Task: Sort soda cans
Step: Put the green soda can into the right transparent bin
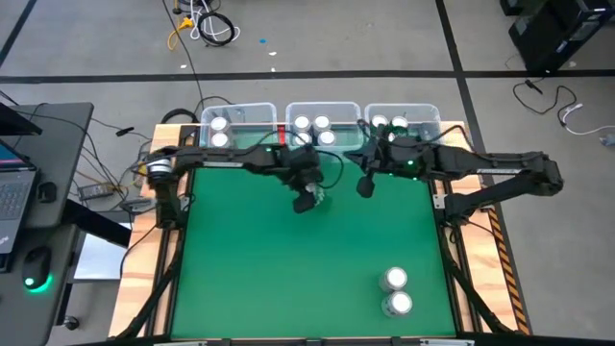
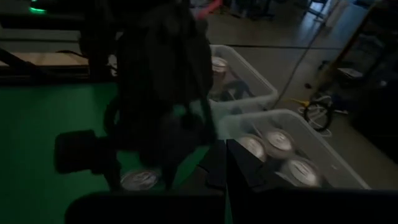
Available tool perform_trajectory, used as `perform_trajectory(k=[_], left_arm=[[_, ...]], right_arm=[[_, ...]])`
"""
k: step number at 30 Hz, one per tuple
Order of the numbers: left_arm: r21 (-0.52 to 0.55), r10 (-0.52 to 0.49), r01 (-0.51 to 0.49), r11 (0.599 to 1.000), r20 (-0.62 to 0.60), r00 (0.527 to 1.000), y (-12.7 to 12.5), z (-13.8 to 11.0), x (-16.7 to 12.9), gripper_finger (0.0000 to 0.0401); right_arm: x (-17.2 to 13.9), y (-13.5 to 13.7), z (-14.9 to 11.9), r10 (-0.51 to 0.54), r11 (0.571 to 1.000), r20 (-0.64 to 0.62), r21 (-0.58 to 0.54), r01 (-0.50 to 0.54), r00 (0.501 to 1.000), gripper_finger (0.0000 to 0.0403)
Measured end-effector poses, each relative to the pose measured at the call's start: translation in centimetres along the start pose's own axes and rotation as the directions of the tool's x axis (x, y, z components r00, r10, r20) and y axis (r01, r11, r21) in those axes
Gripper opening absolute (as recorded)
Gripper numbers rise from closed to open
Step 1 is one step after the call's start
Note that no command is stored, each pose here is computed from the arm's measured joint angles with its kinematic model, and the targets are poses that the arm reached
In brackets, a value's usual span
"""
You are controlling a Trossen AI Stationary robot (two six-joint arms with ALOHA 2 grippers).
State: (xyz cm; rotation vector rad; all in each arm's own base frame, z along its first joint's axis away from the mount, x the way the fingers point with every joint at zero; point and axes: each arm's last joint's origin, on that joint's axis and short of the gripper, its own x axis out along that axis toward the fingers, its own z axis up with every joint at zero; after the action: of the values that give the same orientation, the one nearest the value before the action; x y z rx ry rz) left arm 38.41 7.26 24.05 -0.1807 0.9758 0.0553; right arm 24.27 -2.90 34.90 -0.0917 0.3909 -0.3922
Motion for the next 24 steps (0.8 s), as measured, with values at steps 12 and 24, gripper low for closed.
perform_trajectory(k=[12, 24], left_arm=[[0.115, -0.045, 0.047, 0.992, -0.022, 0.999, 0.3, 4.8, 3.5, 0.0286], [0.202, -0.011, 0.038, 0.979, -0.131, 0.991, -0.1, 6.2, 0.3, 0.0286]], right_arm=[[-4.8, -1.8, -0.3, -0.052, 0.997, -0.020, 0.061, 0.054, 0.998, 0.0000], [-5.0, -1.8, -0.4, -0.052, 0.996, -0.025, 0.069, 0.053, 0.998, 0.0000]])
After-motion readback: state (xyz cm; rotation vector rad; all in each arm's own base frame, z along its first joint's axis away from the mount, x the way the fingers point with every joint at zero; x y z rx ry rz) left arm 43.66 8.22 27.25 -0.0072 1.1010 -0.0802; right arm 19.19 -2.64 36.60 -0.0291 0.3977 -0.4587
